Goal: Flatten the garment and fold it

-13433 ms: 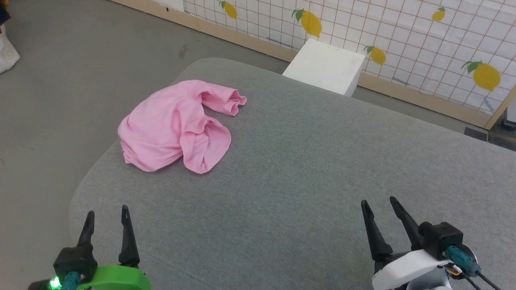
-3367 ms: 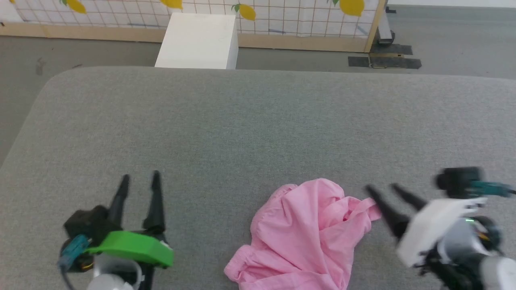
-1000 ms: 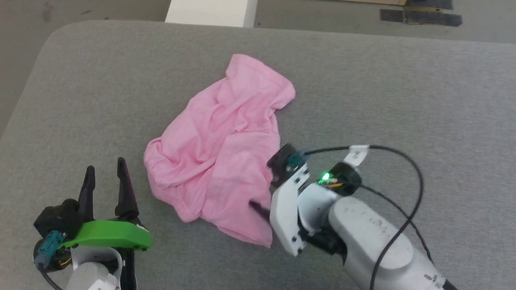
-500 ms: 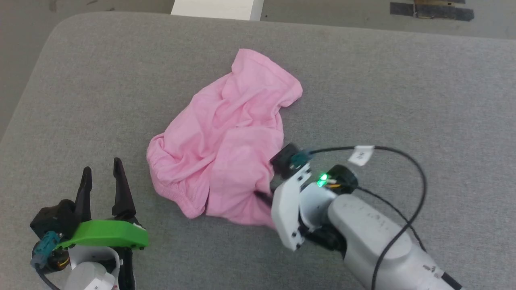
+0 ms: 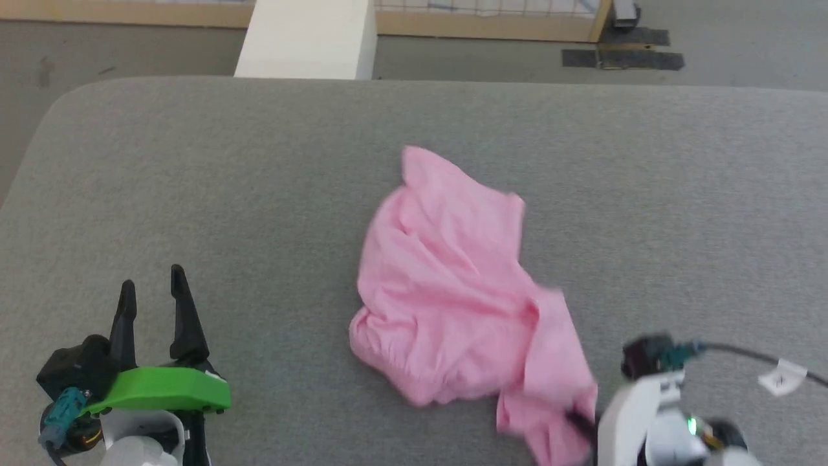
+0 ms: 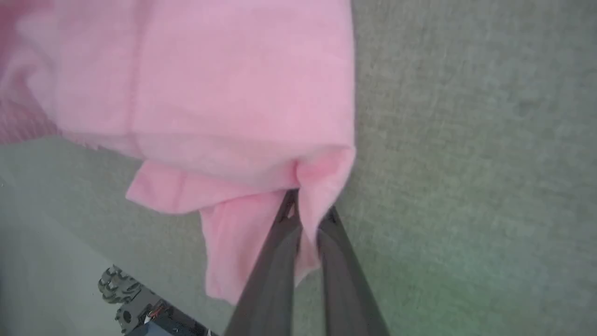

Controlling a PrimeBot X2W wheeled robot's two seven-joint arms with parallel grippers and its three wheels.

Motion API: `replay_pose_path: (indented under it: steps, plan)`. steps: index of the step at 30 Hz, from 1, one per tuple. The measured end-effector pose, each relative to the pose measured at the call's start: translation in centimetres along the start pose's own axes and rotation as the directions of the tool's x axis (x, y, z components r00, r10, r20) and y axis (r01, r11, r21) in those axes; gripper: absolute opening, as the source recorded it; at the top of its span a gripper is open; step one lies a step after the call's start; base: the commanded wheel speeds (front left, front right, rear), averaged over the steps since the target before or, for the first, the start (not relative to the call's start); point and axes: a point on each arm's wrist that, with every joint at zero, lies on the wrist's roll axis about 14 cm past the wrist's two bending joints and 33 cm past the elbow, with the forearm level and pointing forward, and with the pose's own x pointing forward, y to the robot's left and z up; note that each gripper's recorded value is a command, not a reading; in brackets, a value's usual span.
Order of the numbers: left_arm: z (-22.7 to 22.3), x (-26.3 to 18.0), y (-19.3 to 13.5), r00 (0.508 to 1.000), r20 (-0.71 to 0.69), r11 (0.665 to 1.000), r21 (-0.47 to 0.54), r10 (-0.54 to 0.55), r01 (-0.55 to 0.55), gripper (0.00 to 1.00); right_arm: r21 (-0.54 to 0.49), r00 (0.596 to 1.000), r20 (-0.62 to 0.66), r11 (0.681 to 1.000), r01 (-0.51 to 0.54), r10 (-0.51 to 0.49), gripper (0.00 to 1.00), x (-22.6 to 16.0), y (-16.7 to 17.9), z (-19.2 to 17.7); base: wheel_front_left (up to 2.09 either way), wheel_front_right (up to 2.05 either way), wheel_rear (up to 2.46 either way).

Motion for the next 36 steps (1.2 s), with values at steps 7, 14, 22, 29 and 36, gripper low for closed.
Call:
replay_pose_path:
  steps: [7, 14, 22, 29, 36]
  plan:
    - [-0.1, 0.8, -2.4, 0.998, -0.009, 0.998, -0.016, -0.062, 0.062, 1.0, 0.11, 0.996, -0.091, 0.994, 0.022, -0.012, 1.0, -4.7, 0.1, -4.3, 0.0, 0.0, 0.0]
    - [-0.5, 1.0, -3.6, 0.995, -0.024, 0.995, -0.021, -0.094, 0.094, 1.0, 0.049, 0.904, 0.412, 0.993, 0.106, -0.117, 1.0, -8.0, -2.6, 9.3, 0.0, 0.0, 0.0]
    - [-1.5, 0.9, -3.7, 0.992, -0.061, 0.994, -0.021, -0.107, 0.106, 1.0, -0.129, 0.927, 0.355, 0.976, 0.174, -0.119, 1.0, -2.5, -1.5, 14.5, 0.0, 0.0, 0.0]
    - [-2.1, 1.2, -2.7, 0.993, -0.083, 0.996, -0.015, -0.085, 0.084, 1.0, -0.223, 0.969, 0.18, 0.952, 0.207, -0.169, 1.0, 2.9, -2.2, 13.1, 0.0, 0.0, 0.0]
    - [-2.8, 1.4, -1.6, 0.993, -0.104, 0.998, -0.001, -0.057, 0.057, 1.0, -0.241, 0.986, 0.08, 0.957, 0.16, -0.145, 0.0, 5.4, -1.6, 11.6, 0.0, 0.0, 0.0]
